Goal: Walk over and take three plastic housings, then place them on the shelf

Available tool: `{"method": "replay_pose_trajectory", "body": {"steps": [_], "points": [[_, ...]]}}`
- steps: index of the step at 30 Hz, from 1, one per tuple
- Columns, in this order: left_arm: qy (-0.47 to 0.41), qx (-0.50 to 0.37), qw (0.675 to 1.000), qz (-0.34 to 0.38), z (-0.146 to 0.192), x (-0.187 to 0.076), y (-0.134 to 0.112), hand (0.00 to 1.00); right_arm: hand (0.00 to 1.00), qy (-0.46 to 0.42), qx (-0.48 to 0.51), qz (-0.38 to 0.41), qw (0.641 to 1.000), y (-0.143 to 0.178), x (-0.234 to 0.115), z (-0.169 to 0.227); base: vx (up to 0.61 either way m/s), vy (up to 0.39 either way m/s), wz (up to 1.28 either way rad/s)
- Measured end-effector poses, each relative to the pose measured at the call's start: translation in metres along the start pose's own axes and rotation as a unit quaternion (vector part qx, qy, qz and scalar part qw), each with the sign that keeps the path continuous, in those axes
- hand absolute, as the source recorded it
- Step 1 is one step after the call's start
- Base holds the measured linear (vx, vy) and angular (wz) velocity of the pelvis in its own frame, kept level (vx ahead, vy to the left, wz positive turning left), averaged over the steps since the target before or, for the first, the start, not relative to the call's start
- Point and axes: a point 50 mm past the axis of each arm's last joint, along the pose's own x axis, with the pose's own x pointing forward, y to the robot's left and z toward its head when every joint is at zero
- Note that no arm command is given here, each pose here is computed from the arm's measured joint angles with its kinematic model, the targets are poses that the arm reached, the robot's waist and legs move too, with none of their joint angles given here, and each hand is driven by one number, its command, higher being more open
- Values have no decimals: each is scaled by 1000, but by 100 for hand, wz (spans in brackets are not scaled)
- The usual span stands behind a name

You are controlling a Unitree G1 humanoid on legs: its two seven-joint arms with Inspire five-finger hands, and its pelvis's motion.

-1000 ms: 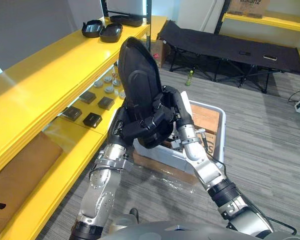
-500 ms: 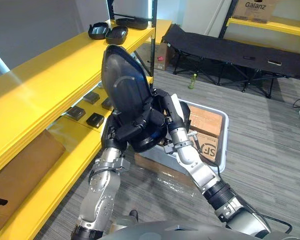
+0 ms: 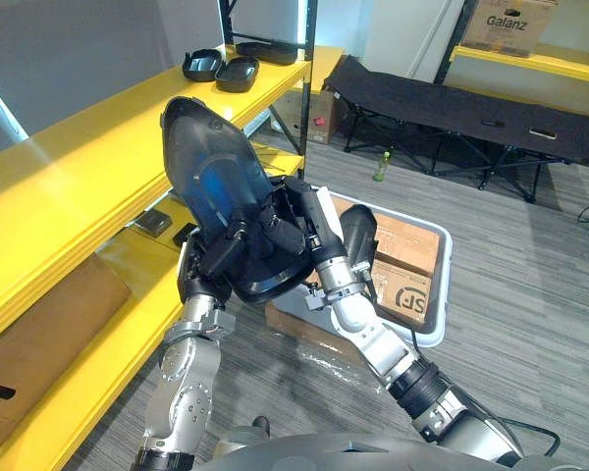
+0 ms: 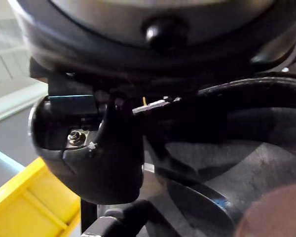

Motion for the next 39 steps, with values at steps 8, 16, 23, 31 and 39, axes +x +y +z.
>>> {"method": "replay_pose_trajectory", "body": {"steps": [8, 16, 23, 31, 39], "points": [[-21, 4, 1000, 10, 7, -5, 9, 0, 100, -4, 19, 12, 1000, 9, -4, 4, 0, 0, 0], [-104, 19, 993, 56, 28, -8, -1, 0, 100, 1, 61, 7, 998, 16, -25, 3, 6, 3, -4], [-178, 166, 952, 188, 44, -17, 16, 0, 100, 106, 124, -57, 985, -2, -45, -25, 0, 0, -3], [-218, 289, 878, 314, 57, -39, 44, 0, 100, 151, 215, -204, 943, -63, -68, -47, 18, 18, -9], [-232, 347, 839, 348, 65, -50, 53, 0, 100, 104, 309, -265, 908, -97, -89, -46, 26, 14, -8]]}}
